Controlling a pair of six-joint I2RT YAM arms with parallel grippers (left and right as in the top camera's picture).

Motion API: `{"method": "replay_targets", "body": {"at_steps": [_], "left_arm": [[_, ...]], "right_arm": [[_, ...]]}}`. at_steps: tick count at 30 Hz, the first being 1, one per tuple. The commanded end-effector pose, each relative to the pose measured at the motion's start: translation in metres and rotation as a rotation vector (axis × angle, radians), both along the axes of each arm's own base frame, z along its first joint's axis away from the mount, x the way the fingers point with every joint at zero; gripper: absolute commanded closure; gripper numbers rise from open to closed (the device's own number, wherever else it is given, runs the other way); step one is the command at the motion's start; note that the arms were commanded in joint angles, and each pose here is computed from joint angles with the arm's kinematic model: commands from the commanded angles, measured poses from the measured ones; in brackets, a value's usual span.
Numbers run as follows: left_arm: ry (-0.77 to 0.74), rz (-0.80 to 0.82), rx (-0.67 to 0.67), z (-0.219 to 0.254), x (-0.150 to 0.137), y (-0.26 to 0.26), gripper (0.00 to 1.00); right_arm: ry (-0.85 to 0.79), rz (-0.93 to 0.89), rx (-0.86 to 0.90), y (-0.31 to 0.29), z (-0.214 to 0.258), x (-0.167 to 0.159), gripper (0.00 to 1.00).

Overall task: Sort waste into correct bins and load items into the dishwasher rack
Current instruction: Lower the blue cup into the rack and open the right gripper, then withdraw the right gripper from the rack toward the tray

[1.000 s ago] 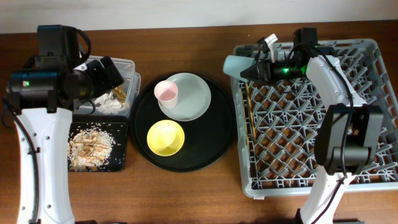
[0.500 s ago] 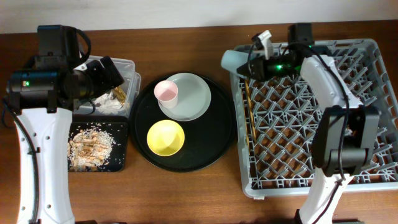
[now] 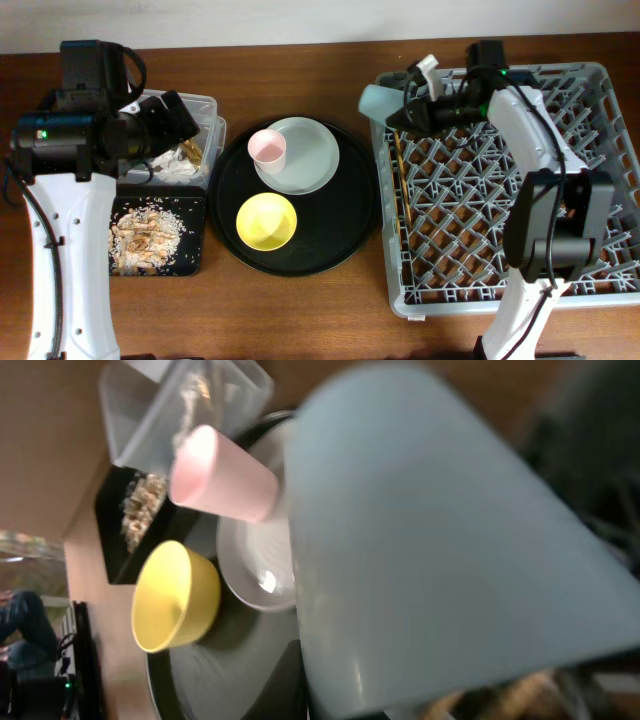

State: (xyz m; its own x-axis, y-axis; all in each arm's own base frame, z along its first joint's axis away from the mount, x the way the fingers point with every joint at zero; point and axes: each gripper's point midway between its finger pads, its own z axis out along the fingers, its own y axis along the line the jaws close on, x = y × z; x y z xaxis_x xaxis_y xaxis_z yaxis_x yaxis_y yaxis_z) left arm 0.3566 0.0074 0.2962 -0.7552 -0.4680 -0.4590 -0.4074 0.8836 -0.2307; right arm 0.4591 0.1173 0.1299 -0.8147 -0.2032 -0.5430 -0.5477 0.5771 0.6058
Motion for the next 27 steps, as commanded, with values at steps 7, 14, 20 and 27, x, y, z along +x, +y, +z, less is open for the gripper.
{"method": "replay_targets", "body": {"at_steps": [7, 14, 20, 27], "left_arm": [[-0.015, -0.015, 0.005, 0.005, -0.001, 0.0, 0.01], [-0.015, -0.015, 0.005, 0.005, -0.001, 0.0, 0.01], [-0.015, -0.015, 0.005, 0.005, -0.001, 0.0, 0.01], [-0.015, -0.015, 0.005, 0.005, -0.001, 0.0, 0.01]], "right_arm": [[0.242, -0.09, -0.276, -0.048, -0.089, -0.022, 0.96], [0.202, -0.13, -0.273, -0.061, -0.037, -0.032, 0.96], [0.039, -0.245, -0.295, -0.066, 0.055, -0.04, 0.94], [0.228, -0.193, -0.521, -0.047, 0.075, -0.132, 0.48]]}}
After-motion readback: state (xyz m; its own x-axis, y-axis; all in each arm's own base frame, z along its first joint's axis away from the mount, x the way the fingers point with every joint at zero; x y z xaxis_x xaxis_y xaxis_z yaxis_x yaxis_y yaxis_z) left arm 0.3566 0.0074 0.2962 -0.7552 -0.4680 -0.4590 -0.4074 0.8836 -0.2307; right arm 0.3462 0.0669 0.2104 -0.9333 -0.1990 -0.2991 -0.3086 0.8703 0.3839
